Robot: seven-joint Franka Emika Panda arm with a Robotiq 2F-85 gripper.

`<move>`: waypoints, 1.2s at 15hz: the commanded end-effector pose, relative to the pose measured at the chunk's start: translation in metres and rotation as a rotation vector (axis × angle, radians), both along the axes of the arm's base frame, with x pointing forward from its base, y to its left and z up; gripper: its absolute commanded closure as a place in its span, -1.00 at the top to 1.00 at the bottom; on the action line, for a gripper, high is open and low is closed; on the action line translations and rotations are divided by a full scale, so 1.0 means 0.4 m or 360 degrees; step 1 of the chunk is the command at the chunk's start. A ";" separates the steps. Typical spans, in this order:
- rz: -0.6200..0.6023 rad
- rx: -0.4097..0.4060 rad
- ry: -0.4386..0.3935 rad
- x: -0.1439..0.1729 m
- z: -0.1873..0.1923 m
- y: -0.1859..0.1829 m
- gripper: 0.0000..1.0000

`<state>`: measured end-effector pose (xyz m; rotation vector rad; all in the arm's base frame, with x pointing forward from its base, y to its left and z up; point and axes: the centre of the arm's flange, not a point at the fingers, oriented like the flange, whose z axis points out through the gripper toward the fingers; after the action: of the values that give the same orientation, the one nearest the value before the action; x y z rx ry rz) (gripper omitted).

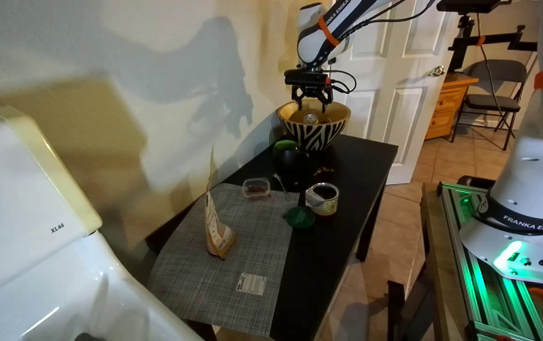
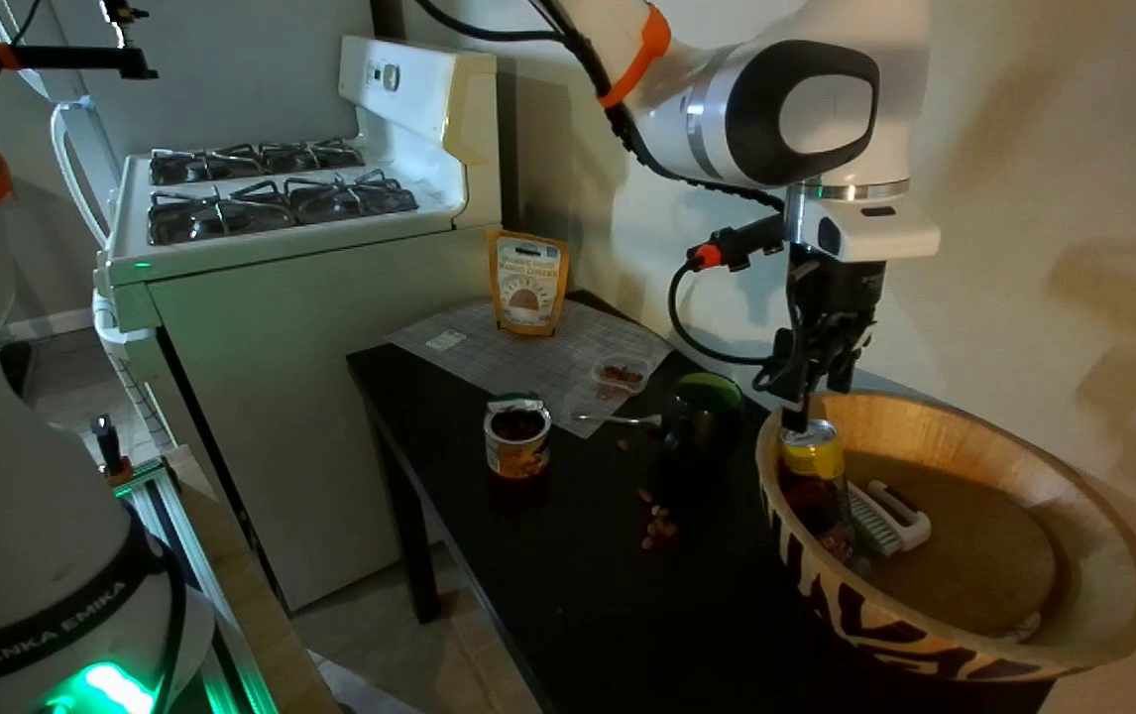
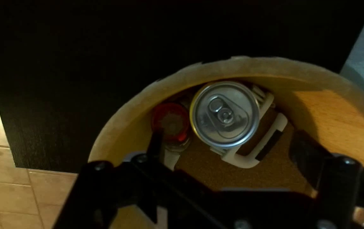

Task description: Put the can in the black cup

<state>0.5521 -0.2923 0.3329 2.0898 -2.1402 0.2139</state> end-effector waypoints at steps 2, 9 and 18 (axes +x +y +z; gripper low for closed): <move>-0.0022 -0.0025 0.0161 0.046 -0.070 -0.008 1.00; 0.0006 -0.0053 0.0191 0.059 -0.124 -0.031 1.00; 0.0030 -0.0127 0.0180 0.026 -0.082 -0.015 -0.20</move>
<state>0.5735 -0.3007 0.2819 2.0490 -2.0133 0.1248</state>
